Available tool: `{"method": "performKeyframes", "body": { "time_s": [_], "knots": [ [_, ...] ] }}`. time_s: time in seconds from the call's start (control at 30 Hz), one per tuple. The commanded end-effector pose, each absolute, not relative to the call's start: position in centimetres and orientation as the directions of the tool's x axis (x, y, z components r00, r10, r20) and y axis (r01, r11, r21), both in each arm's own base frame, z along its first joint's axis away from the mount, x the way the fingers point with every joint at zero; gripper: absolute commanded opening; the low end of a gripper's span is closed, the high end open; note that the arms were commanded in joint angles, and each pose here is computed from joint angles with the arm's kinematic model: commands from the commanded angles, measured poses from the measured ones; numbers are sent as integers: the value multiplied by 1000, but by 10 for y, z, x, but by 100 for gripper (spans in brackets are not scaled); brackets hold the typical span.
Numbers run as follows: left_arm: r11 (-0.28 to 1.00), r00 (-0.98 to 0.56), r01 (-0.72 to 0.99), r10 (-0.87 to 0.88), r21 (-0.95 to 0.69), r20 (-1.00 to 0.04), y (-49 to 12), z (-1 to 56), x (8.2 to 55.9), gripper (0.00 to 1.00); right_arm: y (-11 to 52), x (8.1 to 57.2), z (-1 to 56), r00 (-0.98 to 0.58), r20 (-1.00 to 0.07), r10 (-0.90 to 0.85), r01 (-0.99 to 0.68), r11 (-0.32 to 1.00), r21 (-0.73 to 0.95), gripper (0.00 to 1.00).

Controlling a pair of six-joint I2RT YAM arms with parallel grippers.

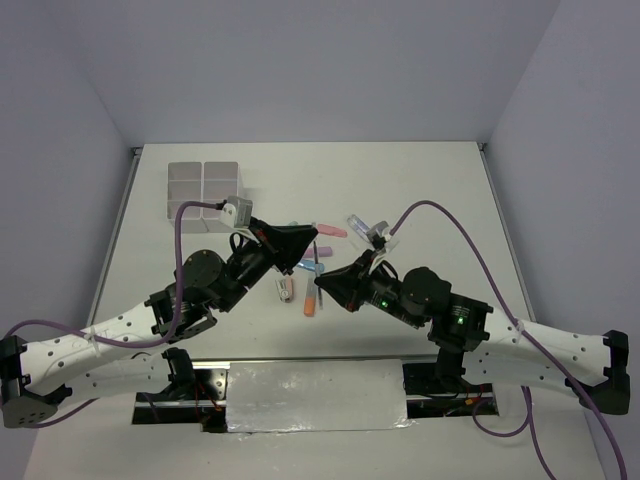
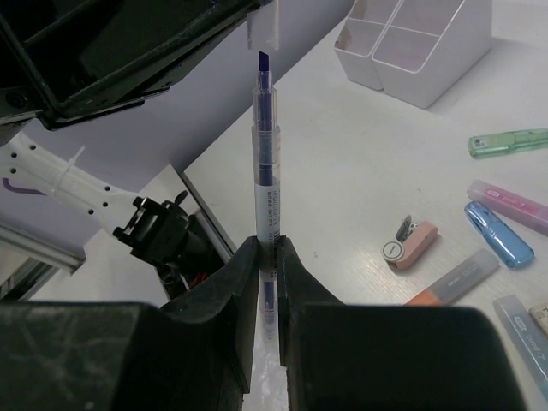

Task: Sort the stationery into containers
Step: Close the pen cap on the pen.

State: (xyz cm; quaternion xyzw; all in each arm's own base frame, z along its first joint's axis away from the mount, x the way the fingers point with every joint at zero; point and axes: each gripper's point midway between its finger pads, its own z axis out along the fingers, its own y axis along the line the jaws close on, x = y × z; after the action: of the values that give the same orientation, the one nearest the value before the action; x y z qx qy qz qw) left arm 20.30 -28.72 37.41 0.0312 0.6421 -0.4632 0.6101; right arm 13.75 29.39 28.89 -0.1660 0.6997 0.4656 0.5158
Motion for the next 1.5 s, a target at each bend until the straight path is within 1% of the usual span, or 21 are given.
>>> {"method": "performKeyframes", "body": {
  "time_s": [0.0, 0.43, 0.67, 0.97, 1.13, 1.3, 1.47],
  "knots": [
    [535, -223, 631, -568, -561, -792, -284, 394, 201, 0, 292, 139, 322, -369, -876, 310, -726, 493, 480, 0],
    [512, -246, 651, -556, -560, -794, -290, 389, 196, 0, 295, 145, 328, -356, -880, 313, -718, 511, 473, 0],
    [523, -250, 640, -552, -563, -796, -284, 383, 195, 0, 292, 145, 344, -342, -872, 351, -720, 498, 483, 0],
    [552, -252, 623, -529, -554, -811, -282, 372, 197, 0, 292, 145, 355, -330, -873, 360, -730, 489, 477, 0],
    [516, -285, 644, -522, -564, -804, -291, 374, 192, 0, 294, 152, 361, -284, -885, 370, -735, 508, 449, 0],
    [511, -318, 654, -483, -558, -816, -298, 365, 188, 0, 284, 163, 392, -205, -876, 436, -721, 538, 436, 0],
    [538, -334, 653, -428, -533, -840, -298, 351, 186, 0, 271, 161, 425, -142, -854, 500, -738, 521, 428, 0]
  ]
}}
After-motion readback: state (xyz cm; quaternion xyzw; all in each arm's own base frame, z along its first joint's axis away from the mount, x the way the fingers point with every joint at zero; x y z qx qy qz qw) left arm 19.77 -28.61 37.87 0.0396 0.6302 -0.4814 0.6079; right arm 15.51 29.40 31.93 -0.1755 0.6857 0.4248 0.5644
